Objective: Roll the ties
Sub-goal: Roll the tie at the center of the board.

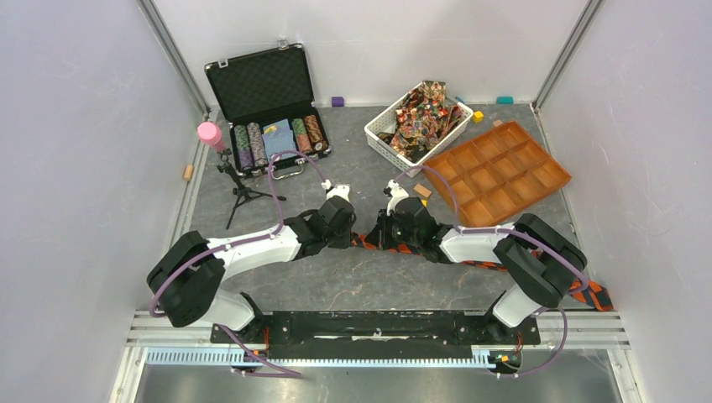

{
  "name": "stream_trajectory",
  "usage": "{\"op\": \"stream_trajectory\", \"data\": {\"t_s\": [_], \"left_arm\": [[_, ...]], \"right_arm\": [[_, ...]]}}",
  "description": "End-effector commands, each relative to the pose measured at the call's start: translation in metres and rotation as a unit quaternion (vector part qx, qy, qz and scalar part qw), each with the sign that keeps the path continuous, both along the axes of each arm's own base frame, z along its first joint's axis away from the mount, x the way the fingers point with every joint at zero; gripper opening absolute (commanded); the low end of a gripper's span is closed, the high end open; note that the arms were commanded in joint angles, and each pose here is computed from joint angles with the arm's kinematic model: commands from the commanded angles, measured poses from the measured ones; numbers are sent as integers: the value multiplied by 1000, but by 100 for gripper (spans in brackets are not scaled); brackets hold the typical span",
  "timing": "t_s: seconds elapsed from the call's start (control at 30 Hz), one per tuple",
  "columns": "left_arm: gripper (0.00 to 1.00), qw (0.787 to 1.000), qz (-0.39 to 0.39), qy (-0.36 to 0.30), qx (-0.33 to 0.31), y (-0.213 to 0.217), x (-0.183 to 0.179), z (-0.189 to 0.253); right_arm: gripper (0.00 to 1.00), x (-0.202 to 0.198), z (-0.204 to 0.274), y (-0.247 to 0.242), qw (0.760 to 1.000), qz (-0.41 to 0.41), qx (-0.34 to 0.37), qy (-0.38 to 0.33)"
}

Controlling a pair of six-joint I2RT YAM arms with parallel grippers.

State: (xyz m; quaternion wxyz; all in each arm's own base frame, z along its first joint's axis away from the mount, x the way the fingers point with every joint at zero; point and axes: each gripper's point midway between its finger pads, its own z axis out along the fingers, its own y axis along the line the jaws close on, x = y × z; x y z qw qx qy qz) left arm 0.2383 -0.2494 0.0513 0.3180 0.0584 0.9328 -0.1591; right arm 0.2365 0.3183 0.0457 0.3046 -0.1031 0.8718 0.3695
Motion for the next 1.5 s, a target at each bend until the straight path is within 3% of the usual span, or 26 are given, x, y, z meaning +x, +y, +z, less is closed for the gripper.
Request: {"op": "stream_trajectory", "data": {"t_s": [0.0, 0.33, 0.83, 1.23, 1.47], "left_arm": [[2, 999, 16, -21, -28, -8, 9, 16], [2, 999, 8, -20, -33, -13, 9, 21], [2, 992, -74, -12, -96, -54, 0, 34], [2, 994, -80, -1, -79, -56, -1, 19], [2, 995, -79, 1, -68, -54, -1, 14]], "right_arm": [[0, 13, 8, 12, 1000, -4, 10, -17], [0, 12, -23, 11, 1000, -6, -18, 6], [0, 7, -31, 10, 1000, 1, -17, 15], [0, 1, 0, 13, 999, 25, 27, -20], [1, 8, 14, -4, 999, 0, -4, -50]]}}
